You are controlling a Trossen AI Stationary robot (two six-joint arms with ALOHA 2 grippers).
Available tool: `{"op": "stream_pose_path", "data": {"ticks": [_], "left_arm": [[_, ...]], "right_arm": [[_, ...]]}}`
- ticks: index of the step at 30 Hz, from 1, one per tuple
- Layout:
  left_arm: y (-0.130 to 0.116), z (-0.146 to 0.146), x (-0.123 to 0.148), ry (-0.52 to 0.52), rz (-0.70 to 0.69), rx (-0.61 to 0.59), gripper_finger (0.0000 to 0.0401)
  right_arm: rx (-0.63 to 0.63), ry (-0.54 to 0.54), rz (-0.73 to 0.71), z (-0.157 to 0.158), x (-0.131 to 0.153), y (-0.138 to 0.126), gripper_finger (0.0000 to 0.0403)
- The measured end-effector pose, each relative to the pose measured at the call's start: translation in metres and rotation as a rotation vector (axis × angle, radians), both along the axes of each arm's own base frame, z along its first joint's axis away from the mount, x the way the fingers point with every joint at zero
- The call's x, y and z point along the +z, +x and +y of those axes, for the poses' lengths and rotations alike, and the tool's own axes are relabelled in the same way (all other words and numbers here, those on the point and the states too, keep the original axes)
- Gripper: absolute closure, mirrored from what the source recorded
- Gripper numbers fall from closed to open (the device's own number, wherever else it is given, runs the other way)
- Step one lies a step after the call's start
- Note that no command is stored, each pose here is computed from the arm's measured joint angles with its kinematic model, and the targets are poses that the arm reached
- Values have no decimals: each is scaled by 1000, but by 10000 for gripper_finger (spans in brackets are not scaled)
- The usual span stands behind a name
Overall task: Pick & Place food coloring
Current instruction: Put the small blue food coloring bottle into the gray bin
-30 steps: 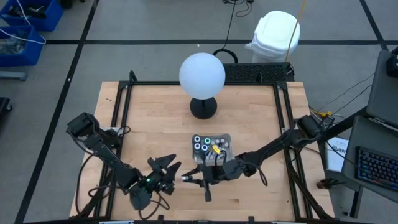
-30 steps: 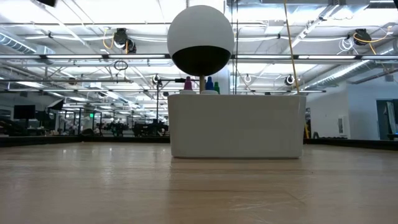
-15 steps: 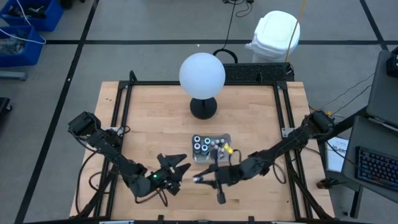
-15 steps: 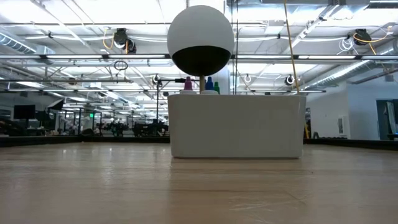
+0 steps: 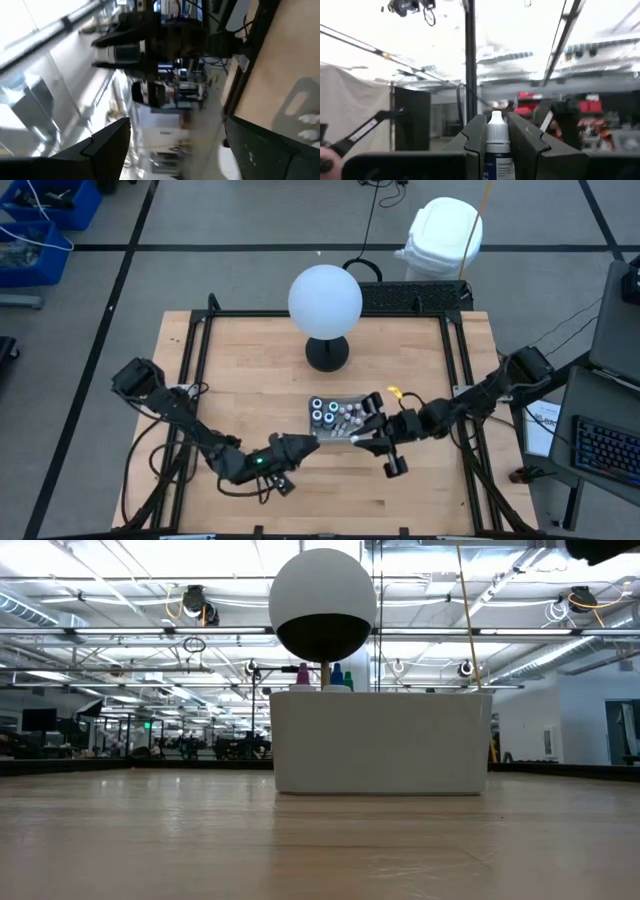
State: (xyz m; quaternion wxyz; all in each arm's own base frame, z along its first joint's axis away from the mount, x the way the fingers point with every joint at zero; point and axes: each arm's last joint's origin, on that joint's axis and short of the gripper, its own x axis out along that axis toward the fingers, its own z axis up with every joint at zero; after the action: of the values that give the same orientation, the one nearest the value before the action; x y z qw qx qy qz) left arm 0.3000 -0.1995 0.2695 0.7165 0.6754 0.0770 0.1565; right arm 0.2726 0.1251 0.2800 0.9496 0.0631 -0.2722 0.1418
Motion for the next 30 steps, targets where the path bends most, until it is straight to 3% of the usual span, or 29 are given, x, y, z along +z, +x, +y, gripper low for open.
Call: {"op": "stream_pose_path", "data": {"ticks": [2, 7, 16, 30], "left_arm": [[5, 7, 0, 41, 10, 7, 80], [10, 17, 6, 22, -41, 28, 80], [13, 14, 7, 162, -48, -152, 80], [36, 54, 10, 184, -100, -186, 79]], "right_arm": [[8, 5, 32, -3, -3, 4, 348], [-3, -29, 73, -3, -7, 6, 348], [-66, -95, 119, -12, -12, 13, 348], [-78, -133, 110, -25, -13, 18, 348]]}}
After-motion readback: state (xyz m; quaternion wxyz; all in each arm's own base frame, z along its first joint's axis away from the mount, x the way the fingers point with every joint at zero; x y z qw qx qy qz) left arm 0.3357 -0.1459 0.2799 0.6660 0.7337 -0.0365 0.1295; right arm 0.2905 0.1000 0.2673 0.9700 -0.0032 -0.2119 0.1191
